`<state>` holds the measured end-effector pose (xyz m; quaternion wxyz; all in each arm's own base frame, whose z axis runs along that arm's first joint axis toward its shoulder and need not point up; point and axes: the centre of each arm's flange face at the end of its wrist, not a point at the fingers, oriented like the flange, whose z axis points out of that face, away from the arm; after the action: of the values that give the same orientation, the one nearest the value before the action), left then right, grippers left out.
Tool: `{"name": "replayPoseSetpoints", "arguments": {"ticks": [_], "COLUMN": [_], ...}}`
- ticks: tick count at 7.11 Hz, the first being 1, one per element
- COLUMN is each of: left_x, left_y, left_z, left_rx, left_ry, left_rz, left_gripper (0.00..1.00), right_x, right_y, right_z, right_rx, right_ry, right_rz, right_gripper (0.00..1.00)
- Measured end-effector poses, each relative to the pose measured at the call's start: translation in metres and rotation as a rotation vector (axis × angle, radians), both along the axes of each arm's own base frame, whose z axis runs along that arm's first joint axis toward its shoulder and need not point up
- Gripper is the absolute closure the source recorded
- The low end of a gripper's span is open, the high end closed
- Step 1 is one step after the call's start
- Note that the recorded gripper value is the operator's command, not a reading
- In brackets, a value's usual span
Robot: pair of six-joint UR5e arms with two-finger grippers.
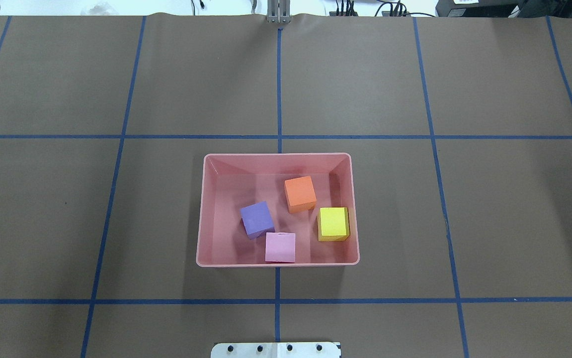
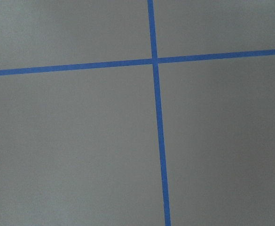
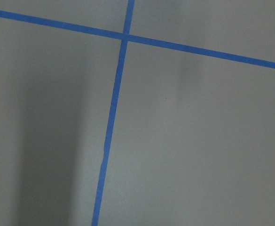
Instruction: Place blocks into pink bin with both arms
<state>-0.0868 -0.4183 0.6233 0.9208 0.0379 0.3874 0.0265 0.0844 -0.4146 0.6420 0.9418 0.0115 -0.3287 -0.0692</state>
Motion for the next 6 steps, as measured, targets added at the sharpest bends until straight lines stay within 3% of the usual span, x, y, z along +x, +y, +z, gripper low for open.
{"name": "replayPoseSetpoints", "arguments": {"ticks": [6], "left_x": [0.0003], "left_y": [-0.0007], "left_z": [-0.0043], "left_rx": [0.011], "left_ry": [0.0], "left_rz": [0.001], "left_gripper": [0.0], "right_x": [0.0019], "right_y": [0.001], "right_z": [0.0033], "right_rx": [-0.01], "right_ry": [0.003], "right_rz": [0.009], "right_gripper": [0.0]}}
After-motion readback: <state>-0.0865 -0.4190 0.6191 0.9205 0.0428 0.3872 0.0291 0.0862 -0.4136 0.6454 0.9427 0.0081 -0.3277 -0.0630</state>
